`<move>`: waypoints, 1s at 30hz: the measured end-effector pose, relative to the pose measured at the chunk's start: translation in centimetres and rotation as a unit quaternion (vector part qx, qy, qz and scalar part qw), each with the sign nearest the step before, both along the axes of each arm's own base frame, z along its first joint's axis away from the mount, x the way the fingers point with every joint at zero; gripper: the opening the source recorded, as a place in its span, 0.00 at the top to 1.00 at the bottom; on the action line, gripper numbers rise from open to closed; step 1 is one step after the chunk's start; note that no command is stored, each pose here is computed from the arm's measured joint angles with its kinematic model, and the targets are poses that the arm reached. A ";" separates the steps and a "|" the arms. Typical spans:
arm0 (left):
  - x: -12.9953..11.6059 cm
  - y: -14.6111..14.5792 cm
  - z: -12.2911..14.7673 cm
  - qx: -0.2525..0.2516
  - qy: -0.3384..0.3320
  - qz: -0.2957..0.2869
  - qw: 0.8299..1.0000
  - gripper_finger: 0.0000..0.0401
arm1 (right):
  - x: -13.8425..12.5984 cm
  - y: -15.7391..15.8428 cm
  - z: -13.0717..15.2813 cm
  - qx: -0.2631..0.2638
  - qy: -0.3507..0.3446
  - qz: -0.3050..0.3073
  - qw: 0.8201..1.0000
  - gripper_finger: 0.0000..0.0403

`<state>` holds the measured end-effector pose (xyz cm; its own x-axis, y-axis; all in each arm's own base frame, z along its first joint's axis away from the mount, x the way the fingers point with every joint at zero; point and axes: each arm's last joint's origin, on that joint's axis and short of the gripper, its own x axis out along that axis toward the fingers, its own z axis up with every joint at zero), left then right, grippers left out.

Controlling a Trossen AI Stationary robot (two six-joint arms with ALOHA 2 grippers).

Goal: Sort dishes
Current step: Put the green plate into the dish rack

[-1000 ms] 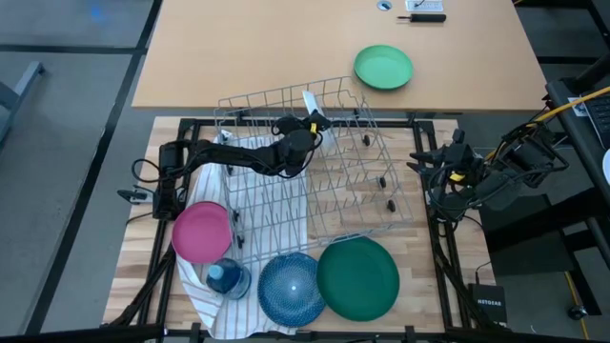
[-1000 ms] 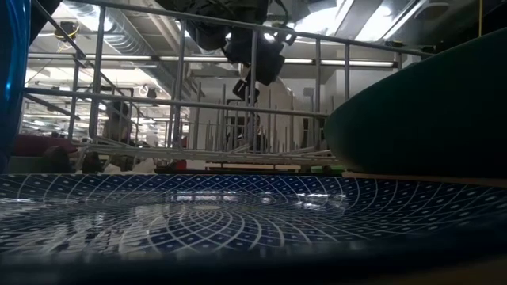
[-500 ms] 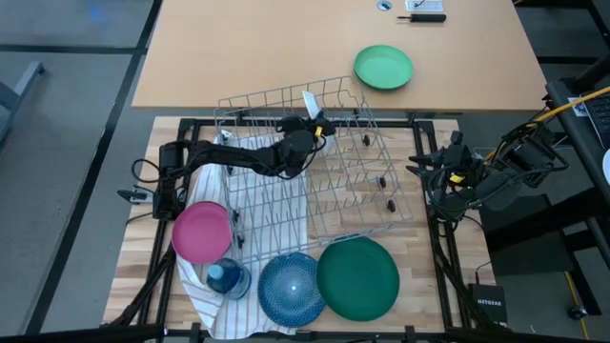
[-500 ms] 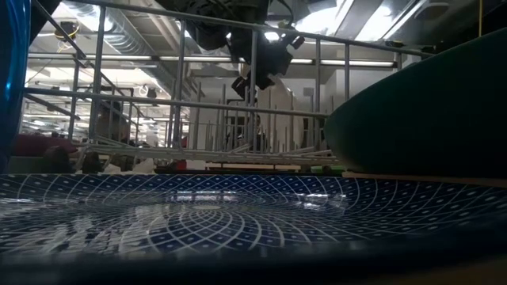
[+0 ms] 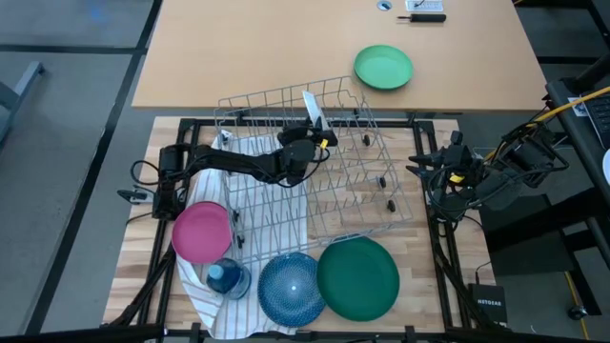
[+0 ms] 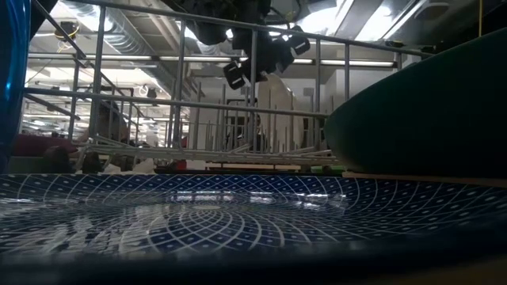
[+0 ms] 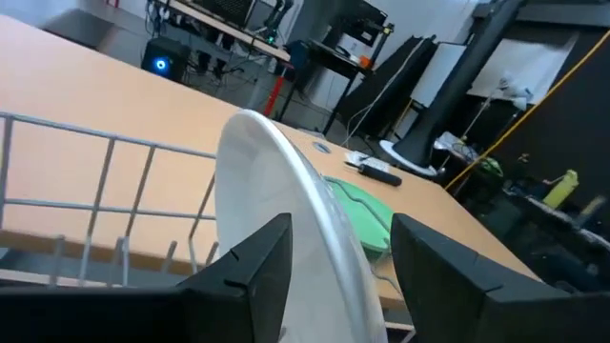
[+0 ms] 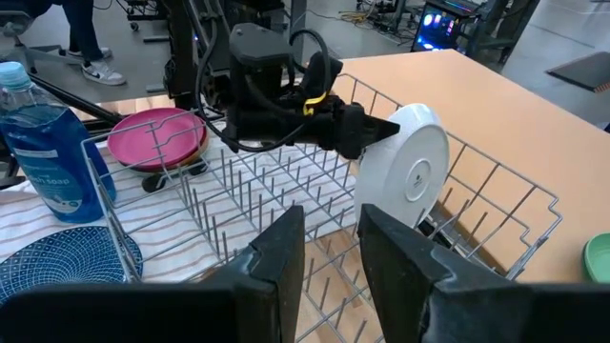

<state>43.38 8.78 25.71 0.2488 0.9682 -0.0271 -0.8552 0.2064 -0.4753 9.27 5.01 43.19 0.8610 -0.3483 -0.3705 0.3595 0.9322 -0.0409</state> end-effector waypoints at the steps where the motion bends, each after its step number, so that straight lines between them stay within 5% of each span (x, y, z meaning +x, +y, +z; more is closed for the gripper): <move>1: 0.0 -0.2 0.0 0.001 0.004 0.004 1.000 0.58 | 0.0 0.0 0.0 0.000 0.000 0.000 1.000 0.73; 12: 0.1 -2.5 0.3 0.012 0.037 0.004 0.999 0.58 | 0.0 0.0 0.0 -0.001 0.001 0.000 1.000 0.73; 21: -0.3 -8.7 2.8 0.060 0.126 -0.089 0.986 0.58 | -0.1 0.0 -0.3 0.005 0.019 0.012 1.000 0.73; 25: -0.4 -13.2 3.6 0.129 0.200 -0.239 0.941 0.58 | 0.1 0.2 -1.0 0.005 0.030 0.014 0.999 0.73; 30: -0.8 -19.2 3.7 0.240 0.250 -0.431 0.833 0.58 | 0.6 0.7 -2.3 0.015 0.045 0.008 0.999 0.73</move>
